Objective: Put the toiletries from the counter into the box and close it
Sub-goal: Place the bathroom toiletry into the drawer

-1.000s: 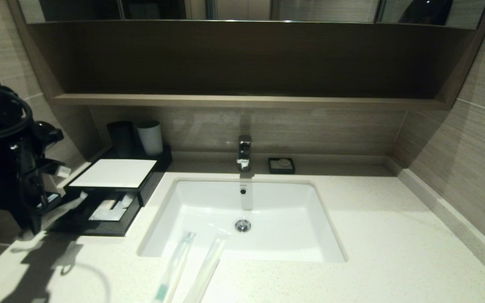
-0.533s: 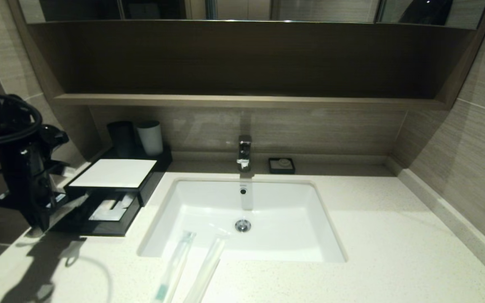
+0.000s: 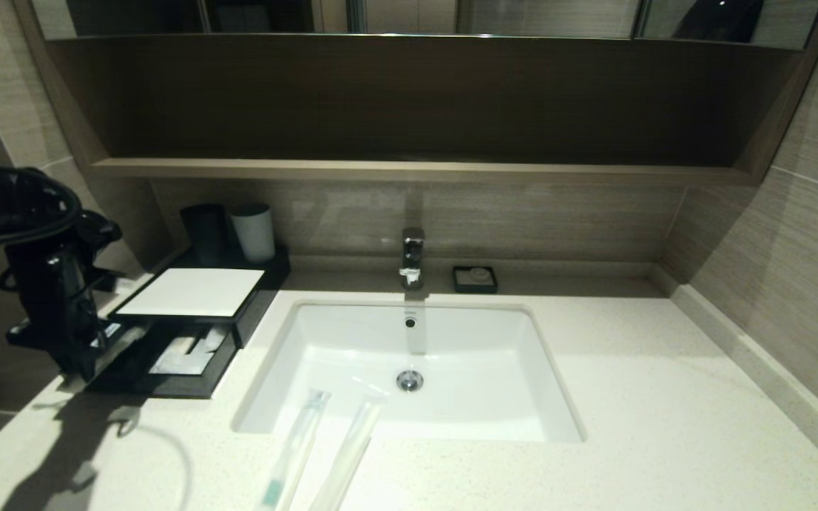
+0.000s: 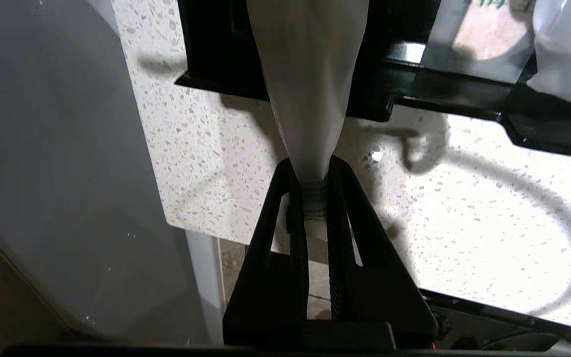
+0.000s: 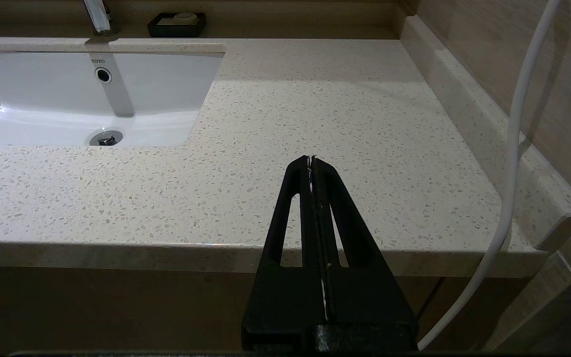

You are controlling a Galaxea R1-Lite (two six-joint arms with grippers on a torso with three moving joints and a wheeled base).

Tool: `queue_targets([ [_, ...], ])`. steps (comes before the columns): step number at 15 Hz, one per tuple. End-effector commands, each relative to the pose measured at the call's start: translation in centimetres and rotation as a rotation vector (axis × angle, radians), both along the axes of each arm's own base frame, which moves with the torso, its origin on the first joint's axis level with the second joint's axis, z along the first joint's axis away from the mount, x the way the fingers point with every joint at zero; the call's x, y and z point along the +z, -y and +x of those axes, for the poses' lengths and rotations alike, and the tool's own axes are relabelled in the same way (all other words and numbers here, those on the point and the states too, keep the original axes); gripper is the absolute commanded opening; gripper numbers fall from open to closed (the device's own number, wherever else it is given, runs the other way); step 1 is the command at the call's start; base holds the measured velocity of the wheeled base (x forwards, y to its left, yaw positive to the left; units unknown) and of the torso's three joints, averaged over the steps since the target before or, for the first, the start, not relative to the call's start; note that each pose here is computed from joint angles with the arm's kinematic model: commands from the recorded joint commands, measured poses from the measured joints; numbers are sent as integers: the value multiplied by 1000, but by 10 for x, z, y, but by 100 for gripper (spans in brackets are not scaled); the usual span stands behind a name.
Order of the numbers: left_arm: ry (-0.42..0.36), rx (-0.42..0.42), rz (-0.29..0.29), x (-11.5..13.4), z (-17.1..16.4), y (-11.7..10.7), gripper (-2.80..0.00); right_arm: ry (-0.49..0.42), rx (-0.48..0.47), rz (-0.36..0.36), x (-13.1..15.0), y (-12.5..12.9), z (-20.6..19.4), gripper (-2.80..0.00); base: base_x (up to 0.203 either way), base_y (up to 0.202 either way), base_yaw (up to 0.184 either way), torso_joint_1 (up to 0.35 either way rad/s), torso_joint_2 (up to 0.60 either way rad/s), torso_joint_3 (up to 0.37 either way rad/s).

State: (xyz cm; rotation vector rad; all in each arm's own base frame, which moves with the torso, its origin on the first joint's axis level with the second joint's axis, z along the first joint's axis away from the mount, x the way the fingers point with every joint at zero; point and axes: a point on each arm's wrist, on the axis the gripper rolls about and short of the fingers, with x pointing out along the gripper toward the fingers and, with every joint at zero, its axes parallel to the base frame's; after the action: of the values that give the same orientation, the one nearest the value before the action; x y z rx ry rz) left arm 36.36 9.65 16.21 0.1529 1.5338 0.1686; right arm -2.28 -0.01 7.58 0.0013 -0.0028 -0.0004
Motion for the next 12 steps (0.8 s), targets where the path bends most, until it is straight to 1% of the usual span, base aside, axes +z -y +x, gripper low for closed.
queue_targets([
  [1, 2, -2, 2, -2, 2, -1, -280, 0, 0, 0, 0, 0, 0, -280, 0, 0, 0, 0, 0, 0],
  [12, 76, -8, 22, -6, 13, -2, -280, -1, 0, 0, 0, 0, 0, -280, 0, 0, 0, 0, 0, 0],
])
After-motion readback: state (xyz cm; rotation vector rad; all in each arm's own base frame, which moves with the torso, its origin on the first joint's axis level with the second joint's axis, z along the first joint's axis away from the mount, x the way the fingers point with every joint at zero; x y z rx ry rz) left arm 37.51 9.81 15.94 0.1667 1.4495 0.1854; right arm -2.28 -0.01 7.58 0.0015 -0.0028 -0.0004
